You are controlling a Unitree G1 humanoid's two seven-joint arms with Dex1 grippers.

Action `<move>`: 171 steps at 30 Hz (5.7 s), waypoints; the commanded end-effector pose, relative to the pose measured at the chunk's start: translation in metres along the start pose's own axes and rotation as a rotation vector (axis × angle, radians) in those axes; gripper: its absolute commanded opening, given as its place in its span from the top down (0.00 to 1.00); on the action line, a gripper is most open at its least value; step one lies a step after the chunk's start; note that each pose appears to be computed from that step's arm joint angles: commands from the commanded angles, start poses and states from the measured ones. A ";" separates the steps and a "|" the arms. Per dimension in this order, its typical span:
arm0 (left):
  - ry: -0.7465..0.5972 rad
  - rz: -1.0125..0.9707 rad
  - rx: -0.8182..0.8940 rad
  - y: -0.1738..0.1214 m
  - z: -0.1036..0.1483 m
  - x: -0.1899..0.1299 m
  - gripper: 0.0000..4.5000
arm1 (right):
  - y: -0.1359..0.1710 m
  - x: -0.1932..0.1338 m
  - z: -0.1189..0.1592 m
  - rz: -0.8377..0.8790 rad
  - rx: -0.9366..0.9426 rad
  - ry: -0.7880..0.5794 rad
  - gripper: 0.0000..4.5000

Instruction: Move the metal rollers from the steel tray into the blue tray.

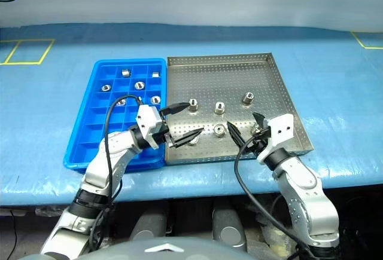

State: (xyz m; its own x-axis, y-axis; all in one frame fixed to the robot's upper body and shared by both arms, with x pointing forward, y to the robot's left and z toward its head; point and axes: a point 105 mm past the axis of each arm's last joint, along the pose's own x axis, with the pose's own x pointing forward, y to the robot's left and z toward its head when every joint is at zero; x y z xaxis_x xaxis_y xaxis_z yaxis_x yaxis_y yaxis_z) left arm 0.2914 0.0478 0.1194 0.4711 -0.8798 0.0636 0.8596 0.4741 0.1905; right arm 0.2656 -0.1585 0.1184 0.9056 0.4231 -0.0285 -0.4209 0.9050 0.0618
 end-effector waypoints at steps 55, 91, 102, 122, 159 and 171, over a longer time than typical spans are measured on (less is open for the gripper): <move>0.825 -0.434 0.244 0.005 -0.059 0.003 0.17 | 0.006 -0.006 0.009 -0.047 -0.022 -0.085 0.00; 0.173 1.465 -0.004 0.116 0.016 -0.129 0.61 | 0.034 0.051 0.013 0.220 0.033 -0.082 0.00; 0.235 1.371 -0.029 0.123 0.000 -0.135 0.61 | 0.040 0.054 0.013 0.253 0.039 -0.080 0.00; 0.278 1.178 -0.029 0.130 -0.011 -0.108 0.02 | 0.038 0.047 0.012 0.226 0.028 -0.083 0.00; 0.588 0.473 -0.139 0.089 -0.069 0.050 0.06 | 0.012 0.003 0.008 -0.047 0.028 -0.127 0.00; 0.496 0.511 -0.129 0.091 -0.054 0.047 0.62 | 0.012 0.007 0.005 -0.036 0.040 -0.130 0.00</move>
State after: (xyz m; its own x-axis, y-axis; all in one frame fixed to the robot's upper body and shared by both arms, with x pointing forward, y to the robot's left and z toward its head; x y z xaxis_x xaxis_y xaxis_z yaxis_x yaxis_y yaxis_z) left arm 0.3989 0.0557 0.0609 0.7812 -0.4216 -0.4605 0.5236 0.8441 0.1153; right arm 0.2664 -0.1467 0.1122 0.9267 0.3731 0.0438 -0.3757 0.9193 0.1173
